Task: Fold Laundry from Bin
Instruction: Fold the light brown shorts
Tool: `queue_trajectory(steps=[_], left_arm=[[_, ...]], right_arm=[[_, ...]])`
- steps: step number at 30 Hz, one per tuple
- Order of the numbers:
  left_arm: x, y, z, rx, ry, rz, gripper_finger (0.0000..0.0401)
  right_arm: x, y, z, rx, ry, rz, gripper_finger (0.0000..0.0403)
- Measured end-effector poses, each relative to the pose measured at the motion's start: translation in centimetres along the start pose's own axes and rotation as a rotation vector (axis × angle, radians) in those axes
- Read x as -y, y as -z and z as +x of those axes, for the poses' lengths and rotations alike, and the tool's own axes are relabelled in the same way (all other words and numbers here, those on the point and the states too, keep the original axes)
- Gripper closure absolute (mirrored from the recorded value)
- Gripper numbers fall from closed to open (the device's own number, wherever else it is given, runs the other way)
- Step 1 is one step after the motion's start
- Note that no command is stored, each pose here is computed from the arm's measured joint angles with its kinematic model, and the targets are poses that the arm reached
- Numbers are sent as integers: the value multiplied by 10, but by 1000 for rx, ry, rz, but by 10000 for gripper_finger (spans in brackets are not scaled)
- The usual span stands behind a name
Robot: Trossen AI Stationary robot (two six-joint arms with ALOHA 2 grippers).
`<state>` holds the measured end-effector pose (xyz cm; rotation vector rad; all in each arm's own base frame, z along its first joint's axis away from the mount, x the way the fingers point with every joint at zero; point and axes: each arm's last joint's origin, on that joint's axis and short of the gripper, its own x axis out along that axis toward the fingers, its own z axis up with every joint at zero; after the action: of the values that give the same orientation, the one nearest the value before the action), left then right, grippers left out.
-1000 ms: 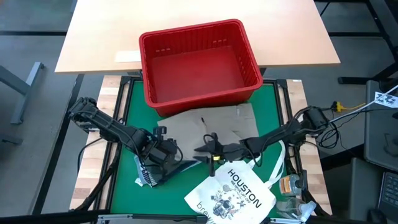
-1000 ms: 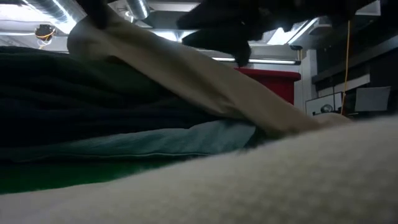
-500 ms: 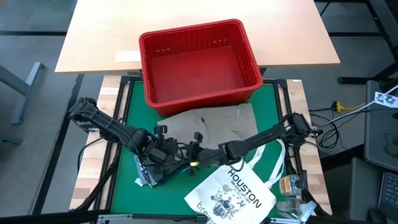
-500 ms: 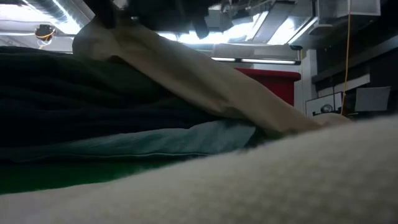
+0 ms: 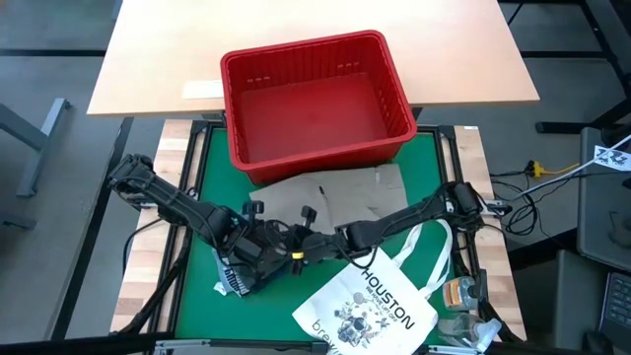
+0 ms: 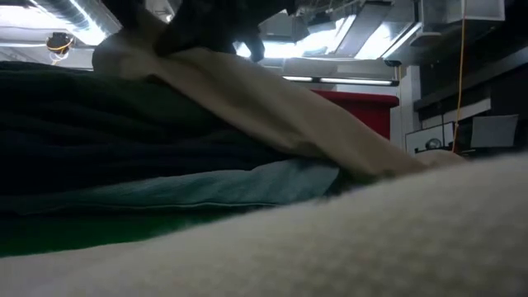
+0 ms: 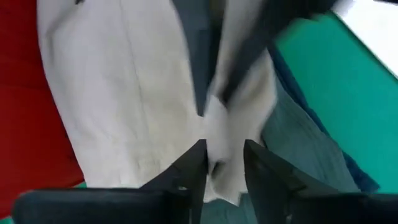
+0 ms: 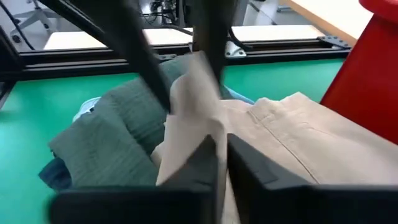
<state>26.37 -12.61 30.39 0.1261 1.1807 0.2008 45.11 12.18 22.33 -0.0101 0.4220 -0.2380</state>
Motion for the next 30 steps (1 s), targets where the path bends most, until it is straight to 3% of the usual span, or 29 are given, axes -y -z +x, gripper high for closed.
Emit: queue_trajectory(steps=[3, 7, 16, 22, 30], left_arm=[[6, 6, -3, -23, -2, 39, 285], [15, 16, -8, -44, -3, 97, 266], [40, 34, -21, -18, 18, 212, 261], [54, 37, -15, 28, -89, 291, 262], [71, 34, 14, -20, -211, 480, 262]], right_arm=[[3, 0, 2, -4, -3, 2, 394], [8, -1, 4, -2, 9, 10, 380], [15, -3, 7, 6, 53, 20, 391], [14, -3, 7, 7, 51, 20, 399], [14, -3, 7, 4, 35, 20, 399]])
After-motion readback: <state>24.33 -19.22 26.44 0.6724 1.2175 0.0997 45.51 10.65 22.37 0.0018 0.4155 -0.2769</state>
